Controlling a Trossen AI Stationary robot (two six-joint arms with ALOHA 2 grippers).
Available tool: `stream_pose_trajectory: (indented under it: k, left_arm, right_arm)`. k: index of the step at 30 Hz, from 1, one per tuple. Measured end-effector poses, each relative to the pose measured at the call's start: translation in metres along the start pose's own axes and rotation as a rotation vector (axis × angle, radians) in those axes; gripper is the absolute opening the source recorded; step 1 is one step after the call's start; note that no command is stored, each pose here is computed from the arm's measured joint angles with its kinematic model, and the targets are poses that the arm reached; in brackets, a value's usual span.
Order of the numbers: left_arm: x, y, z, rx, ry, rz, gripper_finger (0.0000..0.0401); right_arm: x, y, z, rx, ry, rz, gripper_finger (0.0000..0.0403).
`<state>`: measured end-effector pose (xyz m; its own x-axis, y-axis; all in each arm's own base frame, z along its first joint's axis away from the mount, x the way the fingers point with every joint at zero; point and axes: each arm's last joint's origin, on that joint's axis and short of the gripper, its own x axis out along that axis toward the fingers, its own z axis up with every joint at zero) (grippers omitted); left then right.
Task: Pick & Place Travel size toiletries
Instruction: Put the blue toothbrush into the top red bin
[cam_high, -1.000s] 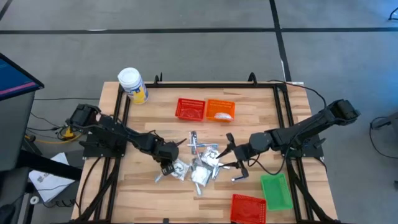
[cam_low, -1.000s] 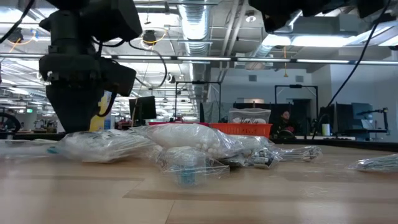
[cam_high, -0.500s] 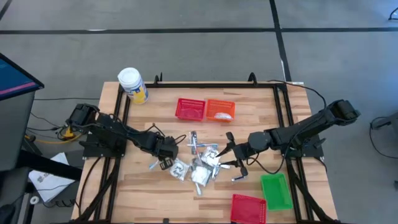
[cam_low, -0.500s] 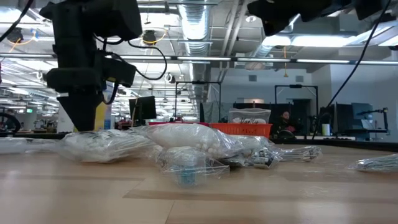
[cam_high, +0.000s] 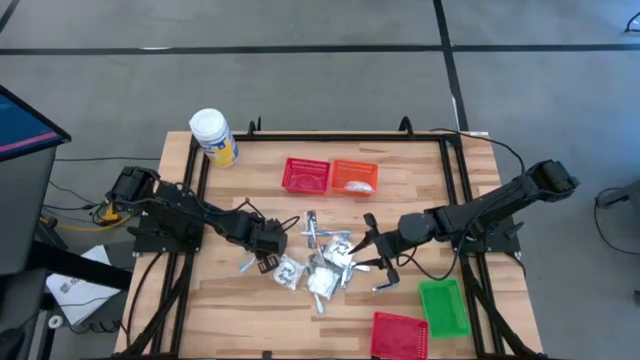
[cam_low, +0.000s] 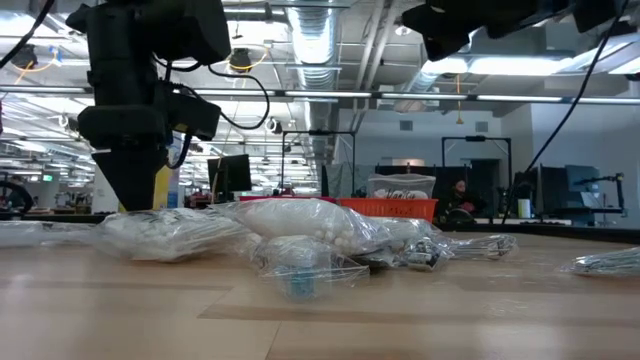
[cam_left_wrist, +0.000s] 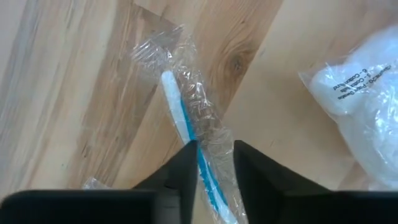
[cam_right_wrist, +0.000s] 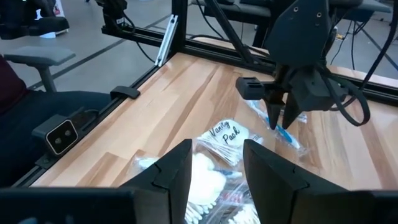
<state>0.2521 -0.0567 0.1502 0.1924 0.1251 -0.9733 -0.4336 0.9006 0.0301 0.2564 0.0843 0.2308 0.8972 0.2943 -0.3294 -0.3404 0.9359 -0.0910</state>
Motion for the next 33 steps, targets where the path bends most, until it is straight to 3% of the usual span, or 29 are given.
stream_pose_trajectory:
  k: [5, 13, 17, 22, 26, 33]
  left_arm:
    - [0.003, -0.001, 0.0, -0.004, 0.007, 0.007, 0.0149]
    - [0.026, -0.005, -0.001, 0.009, 0.087, 0.06, 0.0153]
    - [0.027, -0.004, 0.0, -0.009, 0.084, 0.057, 0.012]
    - [0.019, 0.004, 0.006, -0.031, 0.075, 0.007, 0.0024]
    - [0.004, 0.016, 0.01, -0.03, 0.02, 0.043, 0.0019]
    - [-0.05, 0.027, 0.038, 0.046, -0.274, 0.162, 0.0014]
  right_arm:
    - [0.0, 0.0, -0.003, 0.001, 0.032, 0.003, 0.0138]
    - [0.0, 0.001, -0.008, -0.009, 0.057, 0.007, 0.0133]
    - [-0.001, 0.001, -0.013, -0.009, 0.065, 0.007, 0.0134]
    - [-0.001, 0.001, -0.013, -0.009, 0.066, 0.007, 0.0132]
    - [-0.001, 0.001, -0.013, -0.009, 0.067, 0.007, 0.0133]
    - [-0.001, 0.0, -0.014, -0.017, 0.07, 0.002, 0.0132]
